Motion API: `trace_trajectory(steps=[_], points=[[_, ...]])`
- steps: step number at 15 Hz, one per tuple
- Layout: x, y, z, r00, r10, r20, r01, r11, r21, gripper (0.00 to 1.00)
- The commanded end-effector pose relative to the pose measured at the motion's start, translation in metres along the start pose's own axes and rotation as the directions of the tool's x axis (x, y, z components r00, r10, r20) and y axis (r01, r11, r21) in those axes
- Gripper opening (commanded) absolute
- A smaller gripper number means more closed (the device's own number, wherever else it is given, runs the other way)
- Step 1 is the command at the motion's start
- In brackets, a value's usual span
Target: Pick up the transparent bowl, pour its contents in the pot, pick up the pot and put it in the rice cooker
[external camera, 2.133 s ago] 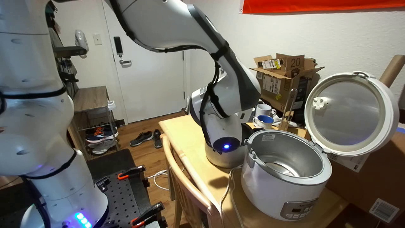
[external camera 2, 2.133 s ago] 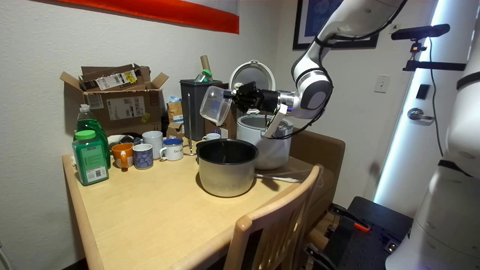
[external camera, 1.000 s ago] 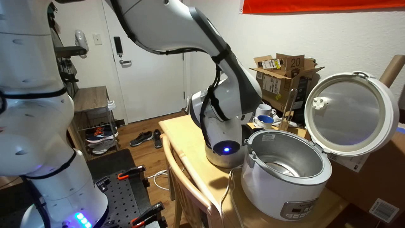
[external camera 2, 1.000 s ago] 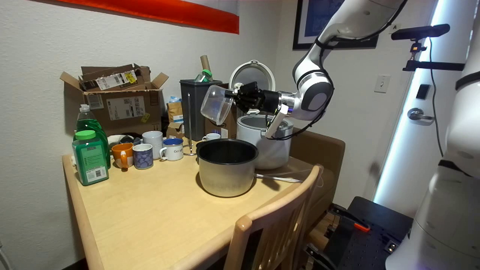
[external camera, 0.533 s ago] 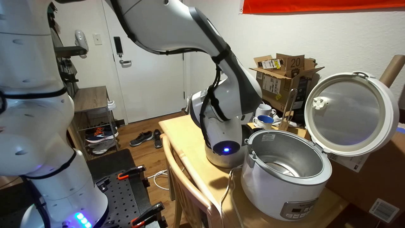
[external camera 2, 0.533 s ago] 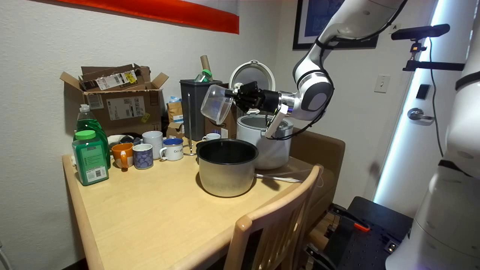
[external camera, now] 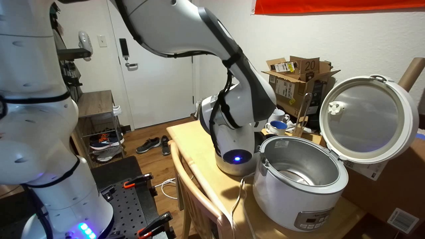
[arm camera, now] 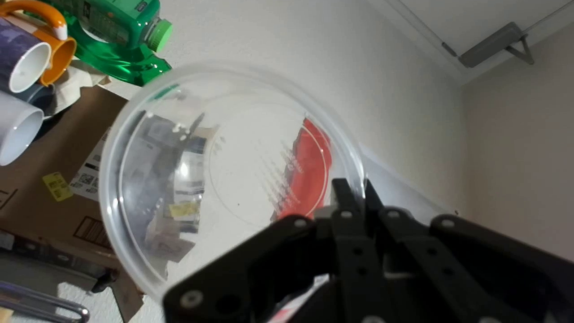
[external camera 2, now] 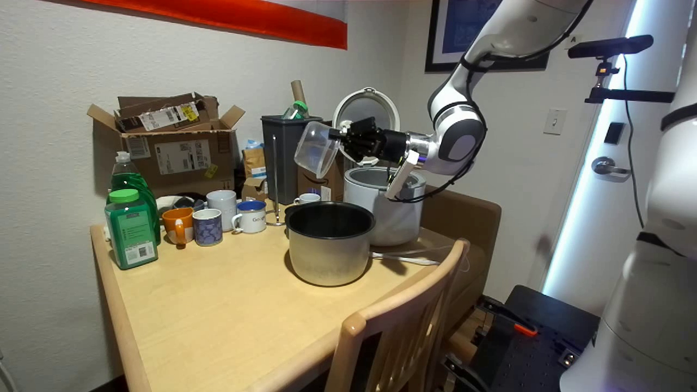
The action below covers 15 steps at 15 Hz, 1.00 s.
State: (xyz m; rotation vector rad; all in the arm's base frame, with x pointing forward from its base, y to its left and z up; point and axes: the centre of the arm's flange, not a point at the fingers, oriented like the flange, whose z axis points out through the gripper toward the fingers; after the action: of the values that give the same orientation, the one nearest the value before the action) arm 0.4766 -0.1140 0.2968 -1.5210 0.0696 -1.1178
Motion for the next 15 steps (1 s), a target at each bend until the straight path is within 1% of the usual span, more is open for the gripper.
trace_trajectory(steps=[1, 4, 6, 11, 13, 15], points=[[0.006, -0.001, -0.002, 0.999, 0.019, -0.029, -0.019, 1.0, 0.007, 0.02], [0.006, -0.002, -0.002, 1.0, 0.02, -0.02, -0.02, 1.0, 0.009, 0.02], [0.006, -0.002, -0.001, 1.0, 0.019, -0.02, -0.019, 1.0, -0.004, 0.02], [0.001, -0.004, 0.009, 0.999, 0.02, 0.026, -0.019, 1.0, -0.024, 0.02], [-0.004, -0.004, 0.019, 0.998, 0.014, 0.053, -0.011, 0.997, -0.07, 0.02], [-0.011, -0.004, 0.03, 0.995, 0.009, 0.095, 0.005, 0.99, -0.138, 0.02]])
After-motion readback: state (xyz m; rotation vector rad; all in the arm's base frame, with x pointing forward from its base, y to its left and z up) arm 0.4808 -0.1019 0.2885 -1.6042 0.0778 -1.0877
